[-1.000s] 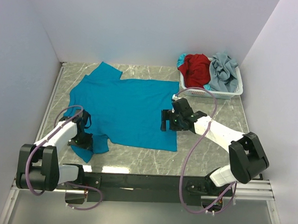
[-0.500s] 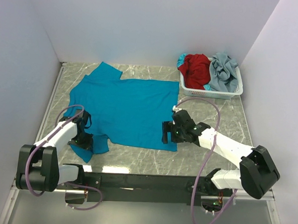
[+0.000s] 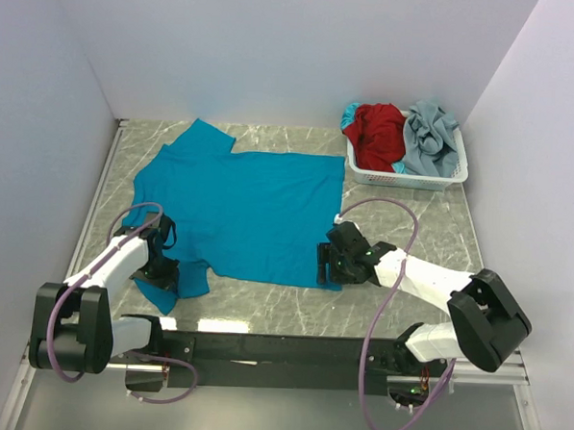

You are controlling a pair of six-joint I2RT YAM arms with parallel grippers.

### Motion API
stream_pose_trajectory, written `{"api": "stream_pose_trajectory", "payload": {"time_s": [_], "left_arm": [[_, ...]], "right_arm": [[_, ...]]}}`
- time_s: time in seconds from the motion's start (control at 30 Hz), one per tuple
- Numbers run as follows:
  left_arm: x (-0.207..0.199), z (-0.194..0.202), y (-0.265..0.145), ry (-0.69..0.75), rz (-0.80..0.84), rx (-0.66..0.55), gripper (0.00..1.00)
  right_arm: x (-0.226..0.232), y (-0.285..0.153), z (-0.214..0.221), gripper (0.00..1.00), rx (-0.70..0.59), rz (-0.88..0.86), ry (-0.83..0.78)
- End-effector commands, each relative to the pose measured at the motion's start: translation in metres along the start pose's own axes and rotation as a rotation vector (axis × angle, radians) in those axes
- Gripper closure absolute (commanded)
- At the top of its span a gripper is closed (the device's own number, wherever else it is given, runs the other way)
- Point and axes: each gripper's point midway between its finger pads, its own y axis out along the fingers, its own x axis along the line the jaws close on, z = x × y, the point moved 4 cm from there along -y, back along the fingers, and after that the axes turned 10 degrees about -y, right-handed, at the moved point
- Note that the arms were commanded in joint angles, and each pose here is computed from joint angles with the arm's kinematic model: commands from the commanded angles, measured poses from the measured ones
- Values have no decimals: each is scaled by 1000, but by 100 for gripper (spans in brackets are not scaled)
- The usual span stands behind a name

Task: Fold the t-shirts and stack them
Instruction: Fold the tshirt

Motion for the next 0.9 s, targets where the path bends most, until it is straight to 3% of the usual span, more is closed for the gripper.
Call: {"api": "stream_pose_trajectory", "payload": {"time_s": [0.0,0.07,0.2,0.7,0.8,0.87], "left_arm": [[14,-3,3,35,-49,-28,99],[14,-4,2,35,-49,-33,99],[13,-4,-1,37,-42,-38,99],[10,-9,-10,42,-11,-58,99],[9,-9,-11,39,-3,-63,99],[9,-10,-13,39,7,-69,99]], "right_arm": [[1,11,8,29,32,8,32],[3,10,10,42,40,-12,43],[1,4,16,57,47,-4,59],[-1,-5,30,54,79,13,35],[-1,-4,28,60,75,24,32],[0,-3,26,74,69,24,32]]}}
